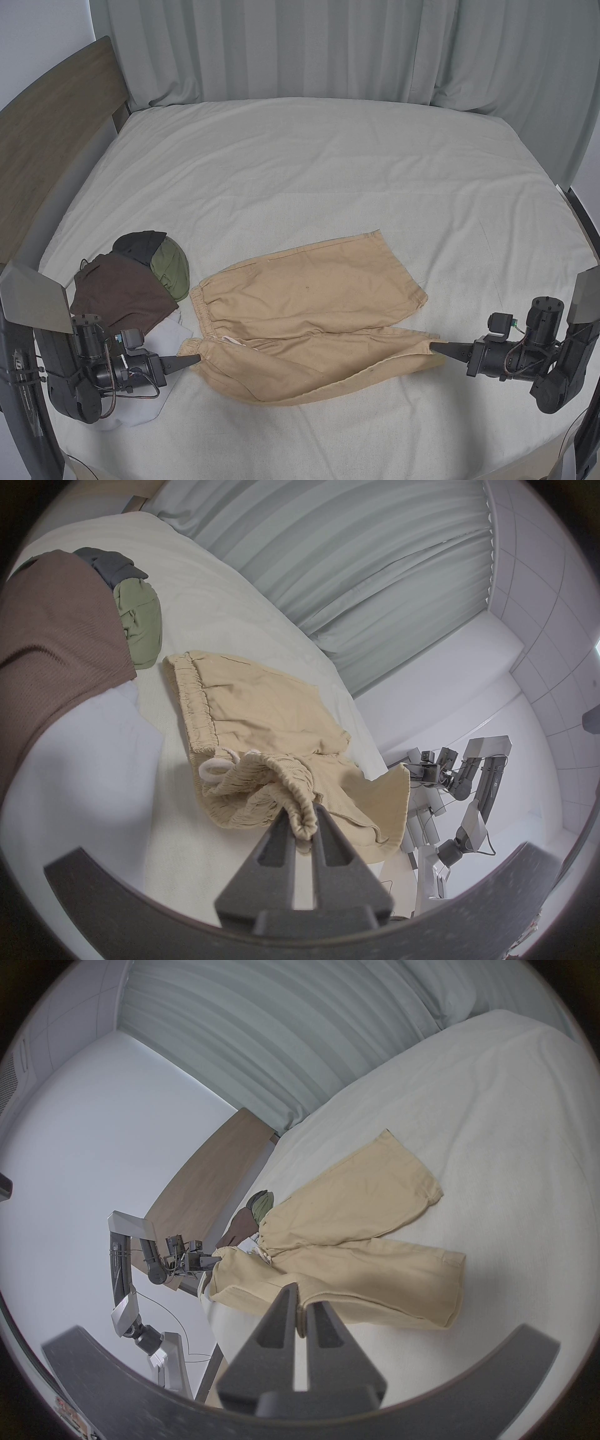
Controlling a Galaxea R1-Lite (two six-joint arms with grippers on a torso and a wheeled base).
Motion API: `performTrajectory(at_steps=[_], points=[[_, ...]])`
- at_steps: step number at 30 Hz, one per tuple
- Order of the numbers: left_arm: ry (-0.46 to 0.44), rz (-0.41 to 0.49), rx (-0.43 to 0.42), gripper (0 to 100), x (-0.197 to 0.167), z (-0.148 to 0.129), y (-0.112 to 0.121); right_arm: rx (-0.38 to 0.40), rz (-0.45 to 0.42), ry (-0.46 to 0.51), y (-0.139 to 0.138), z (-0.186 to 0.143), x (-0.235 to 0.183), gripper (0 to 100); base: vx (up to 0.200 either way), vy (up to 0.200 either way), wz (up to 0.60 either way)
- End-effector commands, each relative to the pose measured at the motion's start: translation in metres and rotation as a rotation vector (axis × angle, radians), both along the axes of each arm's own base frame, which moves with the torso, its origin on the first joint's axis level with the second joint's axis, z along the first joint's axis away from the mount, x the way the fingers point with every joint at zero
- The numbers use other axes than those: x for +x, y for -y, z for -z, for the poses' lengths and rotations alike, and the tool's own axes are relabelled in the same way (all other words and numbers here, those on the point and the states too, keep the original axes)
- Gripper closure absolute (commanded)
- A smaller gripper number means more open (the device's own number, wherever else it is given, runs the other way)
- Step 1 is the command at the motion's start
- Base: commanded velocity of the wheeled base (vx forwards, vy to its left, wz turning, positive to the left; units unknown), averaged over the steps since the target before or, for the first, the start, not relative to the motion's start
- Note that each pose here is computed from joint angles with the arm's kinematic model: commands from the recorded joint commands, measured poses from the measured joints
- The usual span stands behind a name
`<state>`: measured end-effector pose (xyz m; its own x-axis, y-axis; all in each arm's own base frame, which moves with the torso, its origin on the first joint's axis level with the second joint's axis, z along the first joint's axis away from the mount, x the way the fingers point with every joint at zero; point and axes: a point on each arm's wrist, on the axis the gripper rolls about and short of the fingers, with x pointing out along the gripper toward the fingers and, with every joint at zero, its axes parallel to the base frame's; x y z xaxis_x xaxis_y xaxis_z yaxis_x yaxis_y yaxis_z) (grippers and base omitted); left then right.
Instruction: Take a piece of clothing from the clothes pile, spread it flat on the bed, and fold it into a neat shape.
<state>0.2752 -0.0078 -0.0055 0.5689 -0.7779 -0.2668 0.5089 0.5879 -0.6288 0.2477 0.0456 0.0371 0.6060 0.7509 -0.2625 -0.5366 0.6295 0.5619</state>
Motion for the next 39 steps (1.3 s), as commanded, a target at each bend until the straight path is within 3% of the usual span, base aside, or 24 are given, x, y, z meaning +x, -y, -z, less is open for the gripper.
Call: performTrajectory(at_steps=[1,39], points=[[0.02,-0.001,0.001,100,0.002,-0.004,0.0,0.003,0.002,0.029,0.0,-0.006,0.002,100,0.0,0.0,0.0],[0.073,-0.051,-0.006,100,0.013,-0.021,0.004,0.086,0.036,0.212,-0.014,-0.051,0.031,100,0.0,0.0,0.0]])
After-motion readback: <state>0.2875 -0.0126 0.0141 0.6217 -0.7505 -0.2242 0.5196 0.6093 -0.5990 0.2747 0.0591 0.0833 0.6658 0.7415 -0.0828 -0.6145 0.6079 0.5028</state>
